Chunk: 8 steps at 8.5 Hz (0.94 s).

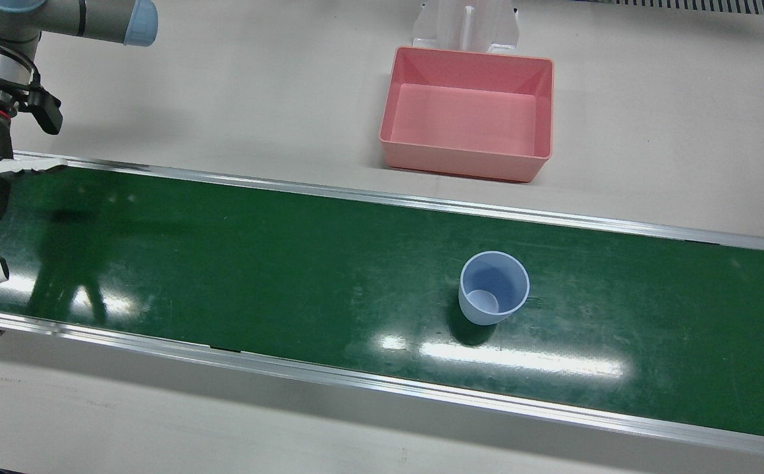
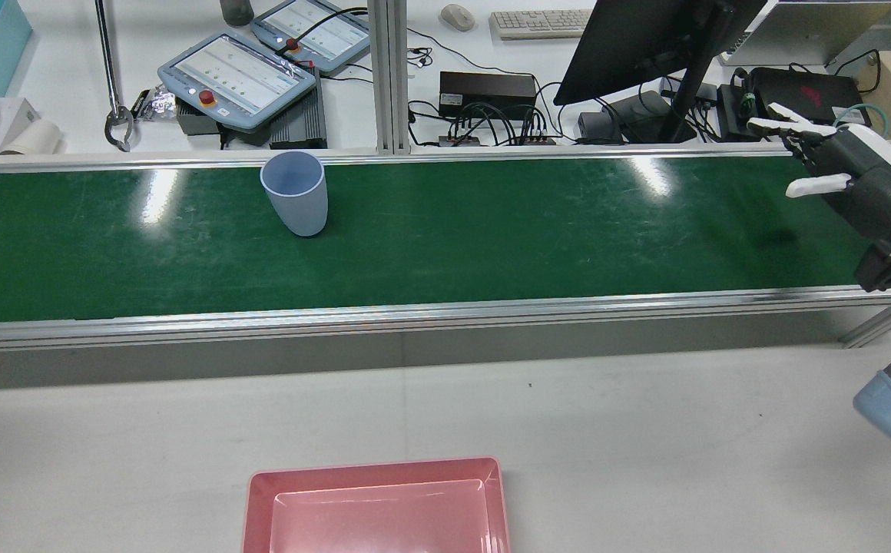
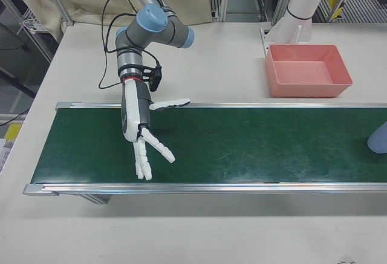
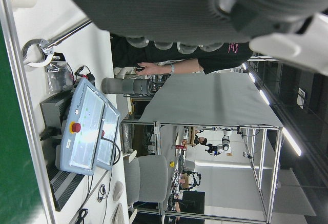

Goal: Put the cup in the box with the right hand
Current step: 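Move the right hand toward the blue cup on the belt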

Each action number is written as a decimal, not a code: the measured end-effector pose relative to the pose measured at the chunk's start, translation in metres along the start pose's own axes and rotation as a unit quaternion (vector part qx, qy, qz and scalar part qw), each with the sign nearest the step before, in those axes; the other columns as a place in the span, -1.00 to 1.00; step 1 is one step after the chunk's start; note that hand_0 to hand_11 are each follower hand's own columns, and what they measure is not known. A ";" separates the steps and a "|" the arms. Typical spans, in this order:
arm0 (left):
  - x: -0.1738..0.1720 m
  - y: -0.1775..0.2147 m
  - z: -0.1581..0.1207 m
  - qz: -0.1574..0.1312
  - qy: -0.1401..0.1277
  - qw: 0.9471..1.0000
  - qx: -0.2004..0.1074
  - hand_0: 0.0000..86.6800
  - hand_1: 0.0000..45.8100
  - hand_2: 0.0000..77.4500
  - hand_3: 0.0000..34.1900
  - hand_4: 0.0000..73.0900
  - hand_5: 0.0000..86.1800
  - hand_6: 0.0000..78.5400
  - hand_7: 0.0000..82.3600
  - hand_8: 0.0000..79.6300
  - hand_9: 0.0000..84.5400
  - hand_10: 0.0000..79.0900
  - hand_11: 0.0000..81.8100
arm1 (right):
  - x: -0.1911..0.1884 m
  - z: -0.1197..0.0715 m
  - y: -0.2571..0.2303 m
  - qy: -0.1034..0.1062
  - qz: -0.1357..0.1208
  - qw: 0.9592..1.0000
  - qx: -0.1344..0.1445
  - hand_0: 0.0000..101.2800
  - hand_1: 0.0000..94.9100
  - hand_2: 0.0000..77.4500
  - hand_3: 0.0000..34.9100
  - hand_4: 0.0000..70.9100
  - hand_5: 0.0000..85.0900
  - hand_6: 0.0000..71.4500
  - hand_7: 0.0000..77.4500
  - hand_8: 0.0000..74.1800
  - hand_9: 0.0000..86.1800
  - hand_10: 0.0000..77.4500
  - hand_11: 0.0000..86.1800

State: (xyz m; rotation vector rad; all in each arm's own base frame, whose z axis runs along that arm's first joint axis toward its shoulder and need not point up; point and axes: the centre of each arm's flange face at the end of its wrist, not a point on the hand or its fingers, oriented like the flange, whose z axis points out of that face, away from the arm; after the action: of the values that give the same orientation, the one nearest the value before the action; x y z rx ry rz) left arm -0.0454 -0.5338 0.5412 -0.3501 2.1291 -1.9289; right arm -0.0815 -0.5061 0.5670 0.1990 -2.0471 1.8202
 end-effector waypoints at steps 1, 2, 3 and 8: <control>0.000 0.000 0.000 0.000 0.000 1.000 0.000 -1.00 -0.98 -0.99 -1.00 -0.97 -0.99 -0.99 -0.99 -1.00 -1.00 -1.00 -1.00 | 0.000 0.000 0.000 0.000 0.000 1.000 0.000 -0.08 -0.97 -0.96 -1.00 -0.71 -0.94 -0.92 -0.75 -0.99 -0.91 -0.96 -0.92; 0.000 0.000 0.000 0.000 0.001 1.000 0.000 -1.00 -0.98 -0.99 -1.00 -0.97 -0.99 -0.99 -0.99 -1.00 -1.00 -1.00 -1.00 | 0.001 0.000 0.000 0.000 0.000 1.000 0.000 -0.08 -0.97 -0.96 -1.00 -0.71 -0.94 -0.92 -0.75 -0.99 -0.91 -0.96 -0.92; 0.000 0.000 0.000 0.000 0.001 1.000 0.000 -1.00 -0.98 -0.99 -1.00 -0.97 -0.99 -1.00 -0.99 -1.00 -1.00 -1.00 -1.00 | 0.001 0.000 0.000 0.001 0.000 1.000 0.000 -0.12 -0.87 -0.79 -1.00 -0.72 -0.94 -0.92 -0.75 -0.99 -0.91 -0.96 -0.92; 0.000 0.000 0.000 0.000 0.001 1.000 0.000 -1.00 -0.98 -0.99 -1.00 -0.97 -0.99 -1.00 -0.99 -1.00 -1.00 -1.00 -1.00 | 0.006 0.000 0.001 0.004 0.000 1.000 0.000 -0.11 -0.79 -0.86 -1.00 -0.72 -0.94 -0.92 -0.75 -0.99 -0.91 -0.96 -0.92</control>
State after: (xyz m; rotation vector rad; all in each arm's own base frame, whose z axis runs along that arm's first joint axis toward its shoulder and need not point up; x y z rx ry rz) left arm -0.0456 -0.5338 0.5412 -0.3491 2.1299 -1.9296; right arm -0.0874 -0.5052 0.5689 0.1927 -2.0409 1.8189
